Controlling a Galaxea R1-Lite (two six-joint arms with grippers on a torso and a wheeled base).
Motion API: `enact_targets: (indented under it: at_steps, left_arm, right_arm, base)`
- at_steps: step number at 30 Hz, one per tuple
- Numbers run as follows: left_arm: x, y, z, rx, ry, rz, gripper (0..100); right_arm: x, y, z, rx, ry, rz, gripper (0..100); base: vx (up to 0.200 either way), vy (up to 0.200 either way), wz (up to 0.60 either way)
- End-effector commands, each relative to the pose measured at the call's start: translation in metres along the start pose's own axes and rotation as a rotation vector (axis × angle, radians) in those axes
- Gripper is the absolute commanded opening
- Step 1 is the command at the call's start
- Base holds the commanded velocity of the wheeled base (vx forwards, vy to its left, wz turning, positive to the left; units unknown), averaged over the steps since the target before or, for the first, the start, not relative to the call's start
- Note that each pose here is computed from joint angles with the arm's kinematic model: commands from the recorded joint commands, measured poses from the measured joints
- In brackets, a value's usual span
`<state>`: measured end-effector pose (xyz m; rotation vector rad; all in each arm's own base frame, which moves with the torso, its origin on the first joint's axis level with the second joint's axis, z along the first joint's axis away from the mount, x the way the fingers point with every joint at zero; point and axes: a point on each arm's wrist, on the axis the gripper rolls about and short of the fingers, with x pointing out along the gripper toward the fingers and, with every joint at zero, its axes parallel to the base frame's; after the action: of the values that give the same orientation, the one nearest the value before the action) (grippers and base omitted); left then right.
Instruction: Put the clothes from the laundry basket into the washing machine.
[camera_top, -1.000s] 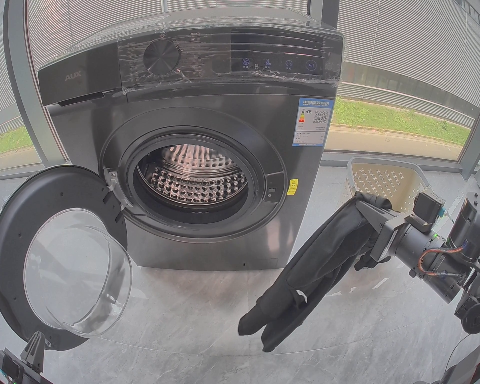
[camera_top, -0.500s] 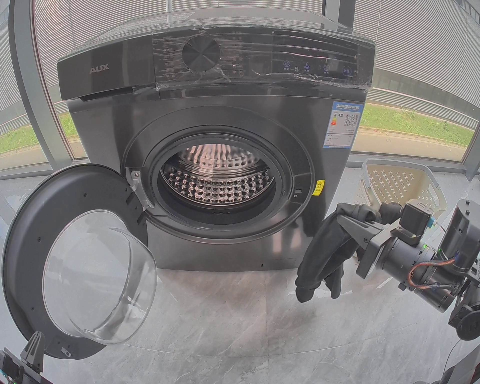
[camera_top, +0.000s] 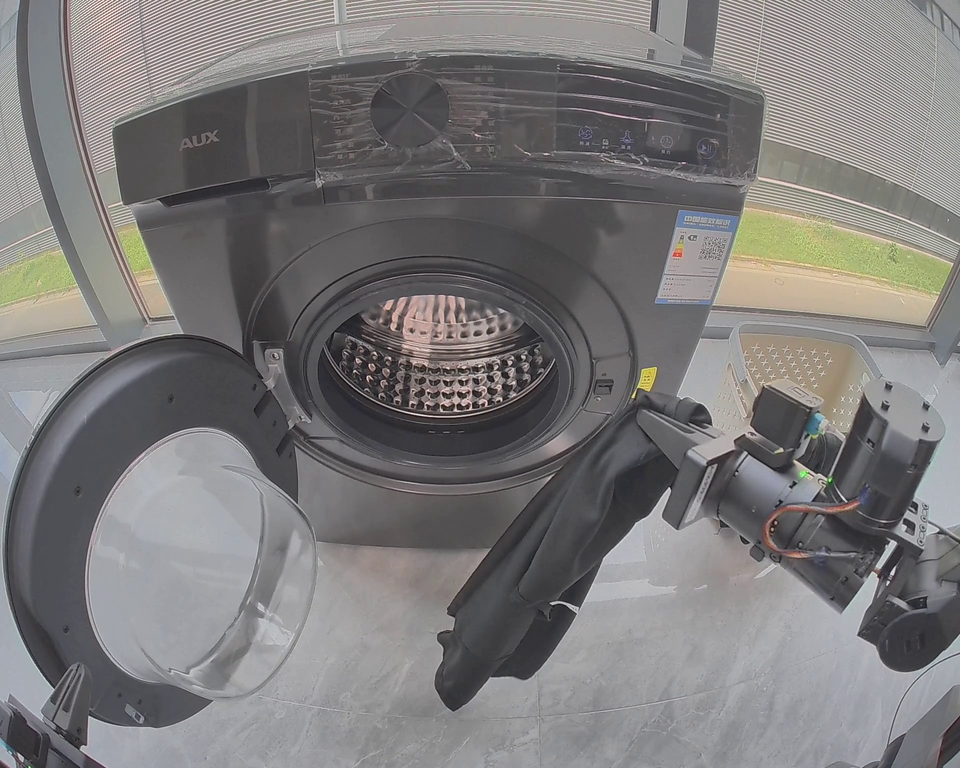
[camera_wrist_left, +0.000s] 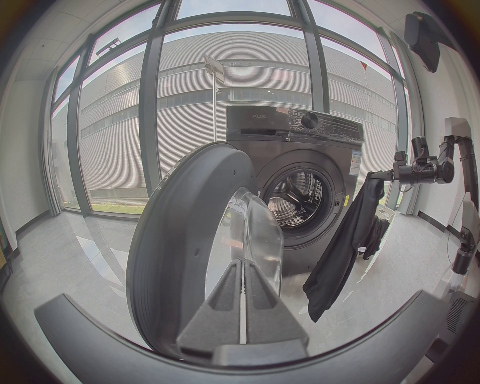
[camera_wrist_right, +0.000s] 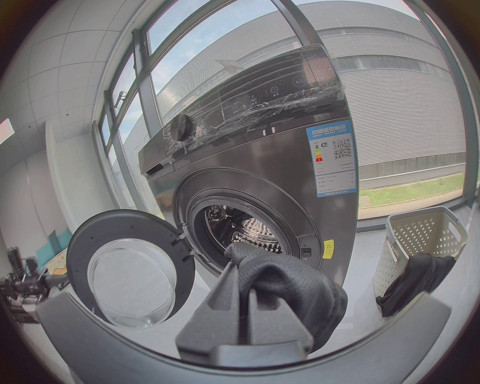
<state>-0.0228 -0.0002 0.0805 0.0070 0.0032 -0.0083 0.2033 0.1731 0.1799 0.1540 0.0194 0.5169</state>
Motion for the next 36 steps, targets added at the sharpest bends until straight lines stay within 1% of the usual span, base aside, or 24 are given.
enact_targets:
  at_steps: [1, 2, 5, 6, 7, 8, 9, 10, 11, 12, 13, 14, 15, 17, 18, 19, 21, 22, 26, 29, 31, 33, 34, 36]
  left_arm:
    - [0.000, 0.000, -0.005, 0.010, -0.002, -0.004, 0]
    - [0.000, 0.000, -0.005, 0.010, -0.002, -0.012, 0]
    - [0.000, 0.000, -0.005, 0.010, -0.002, -0.013, 0]
    - [0.000, 0.000, -0.005, 0.007, -0.005, -0.015, 0]
    - [-0.001, 0.000, -0.001, -0.003, -0.029, -0.016, 0]
    - [-0.005, -0.001, 0.015, -0.018, -0.104, -0.038, 0]
    - [-0.005, -0.001, 0.015, -0.018, -0.104, -0.038, 0]
    - [-0.016, -0.002, 0.051, -0.024, -0.212, -0.078, 0]
    - [-0.016, -0.002, 0.060, -0.022, -0.209, -0.096, 0]
    - [-0.013, -0.003, 0.066, -0.021, -0.161, -0.128, 0]
    - [-0.008, -0.004, 0.067, -0.020, -0.112, -0.167, 0]
    - [-0.005, -0.004, 0.066, -0.019, -0.084, -0.190, 0]
    - [0.003, -0.005, 0.065, -0.012, -0.021, -0.240, 0]
    - [0.018, -0.007, 0.062, 0.005, 0.082, -0.318, 0]
    - [0.022, -0.007, 0.062, 0.010, 0.106, -0.334, 0]
    - [0.032, -0.007, 0.065, 0.021, 0.145, -0.372, 0]
    - [0.039, -0.008, 0.068, 0.027, 0.157, -0.391, 0]
    - [0.058, -0.008, 0.076, 0.033, 0.177, -0.430, 0]
    - [0.099, -0.013, 0.088, 0.035, 0.194, -0.507, 0]
    - [0.128, -0.025, 0.091, 0.042, 0.212, -0.594, 0]
    - [0.140, -0.033, 0.091, 0.048, 0.233, -0.636, 0]
    - [0.140, -0.033, 0.091, 0.048, 0.233, -0.636, 0]
    - [0.155, -0.042, 0.093, 0.057, 0.259, -0.658, 0]
    - [0.165, -0.050, 0.096, 0.066, 0.268, -0.691, 0]
  right_arm:
    - [0.020, 0.007, -0.007, 0.016, 0.006, -0.024, 0]
    - [0.025, 0.010, -0.003, 0.033, -0.015, -0.041, 0]
    - [0.027, 0.015, 0.002, 0.059, -0.031, -0.039, 0]
    - [0.028, 0.016, 0.003, 0.070, -0.034, -0.035, 0]
    - [0.029, 0.016, 0.004, 0.075, -0.035, -0.035, 0]
    - [0.030, 0.017, 0.006, 0.079, -0.044, -0.032, 0]
    - [0.030, 0.017, 0.006, 0.079, -0.044, -0.032, 0]
    - [0.035, 0.018, 0.005, 0.080, -0.045, -0.032, 0]
    - [0.036, 0.019, 0.005, 0.079, -0.048, -0.028, 0]
    - [0.039, 0.021, 0.006, 0.081, -0.055, -0.016, 0]
    - [0.042, 0.025, 0.007, 0.083, -0.059, -0.006, 0]
    - [0.043, 0.027, 0.007, 0.085, -0.063, 0.003, 0]
    - [0.045, 0.032, 0.006, 0.088, -0.062, 0.021, 0]
    - [0.043, 0.040, 0.006, 0.089, -0.056, 0.082, 0]
    - [0.043, 0.042, 0.005, 0.089, -0.048, 0.108, 0]
    - [0.043, 0.043, 0.006, 0.091, -0.047, 0.147, 0]
    - [0.044, 0.043, 0.008, 0.093, -0.053, 0.160, 0]
    - [0.047, 0.043, 0.014, 0.098, -0.074, 0.162, 0]
    - [0.051, 0.043, 0.020, 0.102, -0.094, 0.152, 0]
    - [0.058, 0.041, 0.021, 0.104, -0.106, 0.118, 0]
    - [0.060, 0.041, 0.022, 0.103, -0.108, 0.114, 0]
    - [0.060, 0.041, 0.022, 0.103, -0.108, 0.114, 0]
    - [0.062, 0.041, 0.023, 0.104, -0.113, 0.112, 0]
    - [0.064, 0.041, 0.021, 0.103, -0.110, 0.111, 0]
  base:
    - [0.000, 0.000, 0.00]
    - [0.000, 0.000, 0.00]
    - [0.000, 0.000, 0.00]
    - [0.000, 0.000, 0.00]
    - [0.000, 0.000, 0.00]
    - [0.000, 0.000, 0.00]
    - [0.000, 0.000, 0.00]
    - [0.000, 0.000, 0.00]
    - [0.000, 0.000, 0.00]
    - [0.000, 0.000, 0.00]
    - [0.000, 0.000, 0.00]
    - [0.000, 0.000, 0.00]
    - [0.000, 0.000, 0.00]
    - [0.000, 0.000, 0.00]
    - [0.000, 0.000, 0.00]
    - [0.000, 0.000, 0.00]
    - [0.000, 0.000, 0.00]
    - [0.000, 0.000, 0.00]
    - [0.000, 0.000, 0.00]
    - [0.000, 0.000, 0.00]
    - [0.000, 0.000, 0.00]
    - [0.000, 0.000, 0.00]
    - [0.000, 0.000, 0.00]
    - [0.000, 0.000, 0.00]
